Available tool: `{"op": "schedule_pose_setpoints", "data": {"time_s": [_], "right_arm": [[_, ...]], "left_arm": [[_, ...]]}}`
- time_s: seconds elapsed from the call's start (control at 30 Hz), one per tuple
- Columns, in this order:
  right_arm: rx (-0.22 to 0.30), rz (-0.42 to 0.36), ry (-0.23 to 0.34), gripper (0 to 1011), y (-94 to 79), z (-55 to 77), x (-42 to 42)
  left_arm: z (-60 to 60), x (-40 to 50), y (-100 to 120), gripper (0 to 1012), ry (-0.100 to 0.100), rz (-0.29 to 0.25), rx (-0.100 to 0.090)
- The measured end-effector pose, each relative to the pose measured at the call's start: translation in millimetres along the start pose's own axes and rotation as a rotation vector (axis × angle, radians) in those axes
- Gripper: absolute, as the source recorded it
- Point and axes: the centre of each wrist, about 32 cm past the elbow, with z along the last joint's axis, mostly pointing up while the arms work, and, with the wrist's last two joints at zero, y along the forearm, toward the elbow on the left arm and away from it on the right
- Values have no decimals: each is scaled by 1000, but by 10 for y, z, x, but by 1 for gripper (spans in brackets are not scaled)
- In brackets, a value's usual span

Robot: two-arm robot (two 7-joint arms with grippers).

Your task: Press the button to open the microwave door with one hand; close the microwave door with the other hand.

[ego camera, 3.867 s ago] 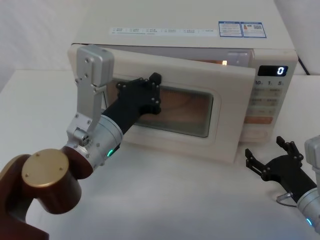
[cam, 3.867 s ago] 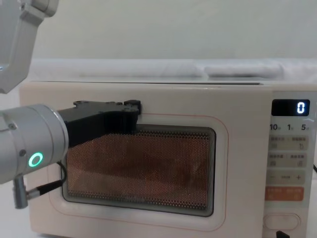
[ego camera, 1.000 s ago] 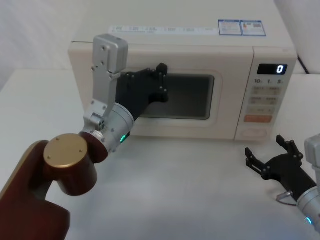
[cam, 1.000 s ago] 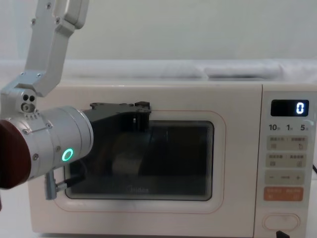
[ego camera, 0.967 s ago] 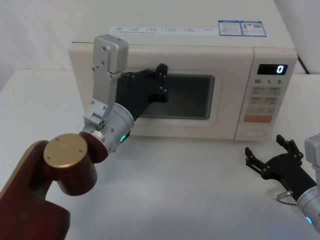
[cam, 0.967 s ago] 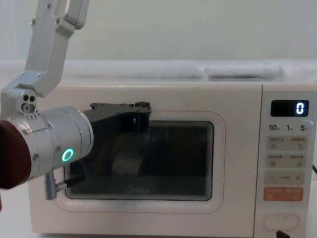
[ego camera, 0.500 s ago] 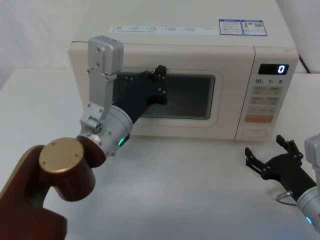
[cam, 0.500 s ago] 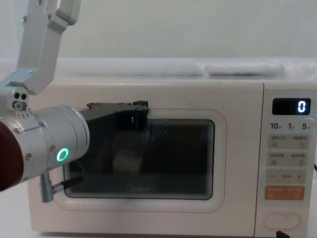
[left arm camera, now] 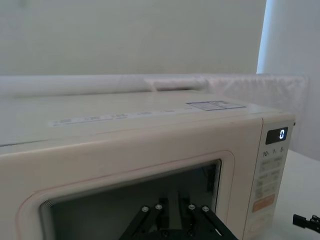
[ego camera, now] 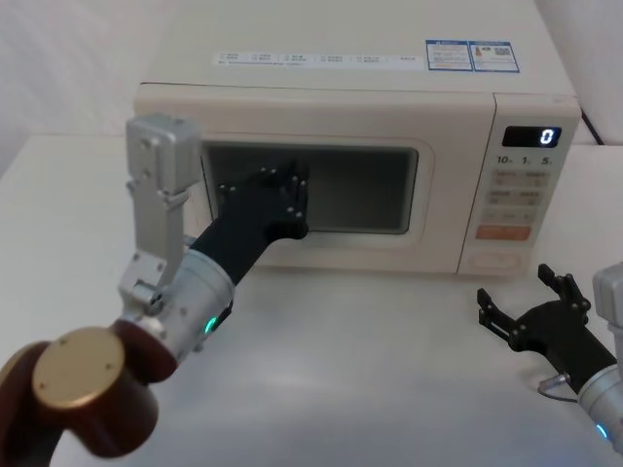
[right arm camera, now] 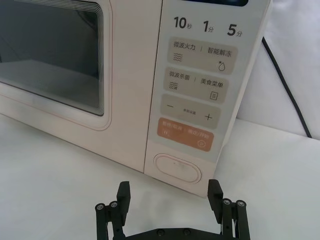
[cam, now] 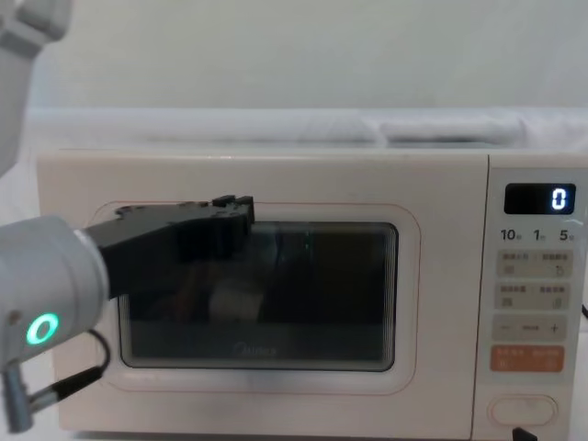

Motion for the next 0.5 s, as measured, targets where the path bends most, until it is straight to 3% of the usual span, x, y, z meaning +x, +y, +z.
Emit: {"op": "schedule_pose_setpoints", "data": {"time_s": [0.27, 0.5], "right_arm": [[0, 0, 0, 1000, 0, 0, 0], [0, 0, 0, 1000, 0, 0, 0]], "left_arm": [[-39, 40, 288, 357, -18, 30, -7], [-92, 127, 535, 561, -53, 75, 18]]}}
